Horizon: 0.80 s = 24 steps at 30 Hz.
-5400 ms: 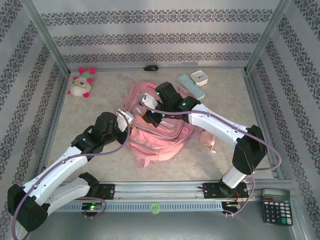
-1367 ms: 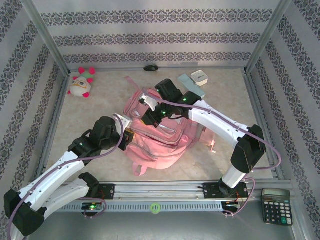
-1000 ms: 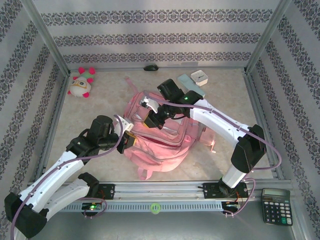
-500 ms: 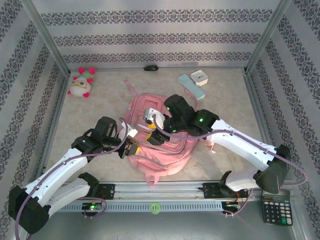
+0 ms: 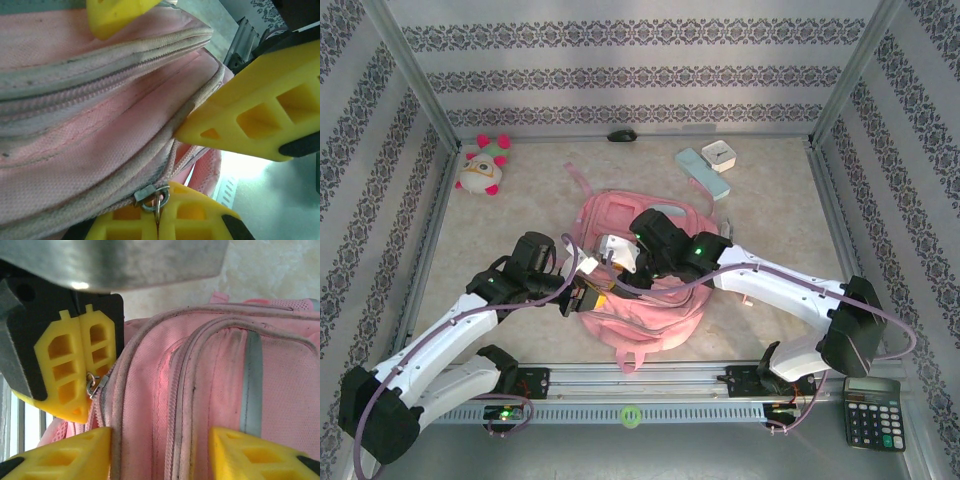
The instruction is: Pack the student bag
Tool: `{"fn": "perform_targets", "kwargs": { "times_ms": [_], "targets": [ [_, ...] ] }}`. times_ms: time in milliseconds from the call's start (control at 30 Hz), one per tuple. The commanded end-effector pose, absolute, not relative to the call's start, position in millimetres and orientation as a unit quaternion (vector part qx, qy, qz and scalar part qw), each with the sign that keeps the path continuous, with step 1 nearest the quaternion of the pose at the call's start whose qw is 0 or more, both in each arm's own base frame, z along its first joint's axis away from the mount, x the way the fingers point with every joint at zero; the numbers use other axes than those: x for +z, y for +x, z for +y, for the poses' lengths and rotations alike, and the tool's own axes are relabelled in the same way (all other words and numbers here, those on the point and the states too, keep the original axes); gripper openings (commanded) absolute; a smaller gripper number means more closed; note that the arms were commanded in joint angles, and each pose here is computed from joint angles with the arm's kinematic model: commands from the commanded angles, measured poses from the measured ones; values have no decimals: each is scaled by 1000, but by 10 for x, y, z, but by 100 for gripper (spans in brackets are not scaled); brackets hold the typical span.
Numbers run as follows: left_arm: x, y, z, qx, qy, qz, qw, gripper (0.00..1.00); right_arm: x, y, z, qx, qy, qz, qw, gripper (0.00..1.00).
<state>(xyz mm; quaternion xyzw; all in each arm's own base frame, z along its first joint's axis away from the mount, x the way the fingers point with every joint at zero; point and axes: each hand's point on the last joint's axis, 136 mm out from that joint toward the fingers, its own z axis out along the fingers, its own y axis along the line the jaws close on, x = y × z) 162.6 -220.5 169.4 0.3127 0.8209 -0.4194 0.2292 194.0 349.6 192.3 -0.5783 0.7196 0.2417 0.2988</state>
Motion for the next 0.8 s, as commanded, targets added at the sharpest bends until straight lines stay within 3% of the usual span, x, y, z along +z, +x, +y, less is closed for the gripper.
{"fn": "perform_targets", "kwargs": {
  "times_ms": [0,100,167,300,767],
  "targets": [
    [1896,1685,-2255,-430,332,797,263,0,1938,2110,3448,197,-585,713,332,43],
    [1839,1706,-2202,-409,329,810,260,0,1939,2009,3395,198,-614,689,329,11],
    [1737,1727,-2129,-380,328,827,253,0,1928,1860,3352,208,-651,655,323,0],
    [1636,1805,-2003,-339,319,848,252,0,1999,1638,3242,228,-701,589,332,0],
    [1748,2085,-1757,-261,292,882,262,0,2265,1570,2923,269,-716,557,323,0]
  ]
}}
